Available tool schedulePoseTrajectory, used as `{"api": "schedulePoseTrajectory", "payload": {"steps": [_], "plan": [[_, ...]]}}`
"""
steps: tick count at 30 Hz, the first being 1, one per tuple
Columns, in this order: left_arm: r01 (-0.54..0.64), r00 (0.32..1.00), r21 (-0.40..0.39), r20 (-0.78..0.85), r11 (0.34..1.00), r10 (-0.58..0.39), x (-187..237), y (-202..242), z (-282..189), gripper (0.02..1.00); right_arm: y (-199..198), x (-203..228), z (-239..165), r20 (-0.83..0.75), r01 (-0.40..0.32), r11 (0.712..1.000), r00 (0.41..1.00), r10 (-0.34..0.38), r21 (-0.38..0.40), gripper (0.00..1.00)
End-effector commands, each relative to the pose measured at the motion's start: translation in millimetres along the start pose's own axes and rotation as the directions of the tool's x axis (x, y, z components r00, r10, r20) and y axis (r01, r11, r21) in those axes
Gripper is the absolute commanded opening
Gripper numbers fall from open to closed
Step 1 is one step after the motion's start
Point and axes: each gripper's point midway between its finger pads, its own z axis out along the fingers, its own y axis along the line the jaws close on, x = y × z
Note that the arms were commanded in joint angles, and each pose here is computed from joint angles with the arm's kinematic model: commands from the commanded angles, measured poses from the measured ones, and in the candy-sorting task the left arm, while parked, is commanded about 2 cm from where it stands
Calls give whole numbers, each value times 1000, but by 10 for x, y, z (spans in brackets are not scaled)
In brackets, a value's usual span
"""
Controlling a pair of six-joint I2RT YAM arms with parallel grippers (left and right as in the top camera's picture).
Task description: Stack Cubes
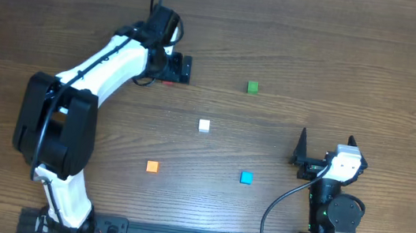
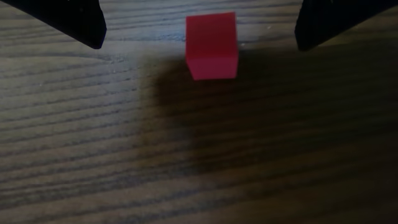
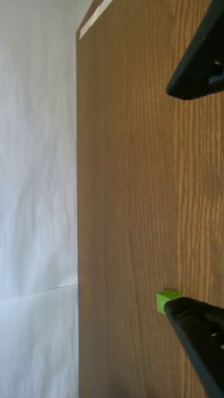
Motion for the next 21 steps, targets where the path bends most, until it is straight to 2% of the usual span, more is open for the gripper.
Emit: {"api": "schedulePoseTrajectory", "payload": {"steps": [1,6,11,17,21], "plan": [[19,1000,-24,6,1000,-19,-47,7,93,967,-38,17,1,-2,0,1000,1000,0,19,991],[19,1000,-39,7,999,-19,-48,39,104,875,-38,16,0,-1,0,1000,1000,0,19,993],[19,1000,-65,-5,998,-19,-18,87,151,838,-38,17,1,-2,0,1000,1000,0,19,993],[19,1000,-79,-6,997,-20,-15,113,164,717,-38,17,1,-2,0,1000,1000,0,19,991],[18,1000,-86,-13,996,-20,3,126,197,680,-38,17,1,-2,0,1000,1000,0,19,991]]}}
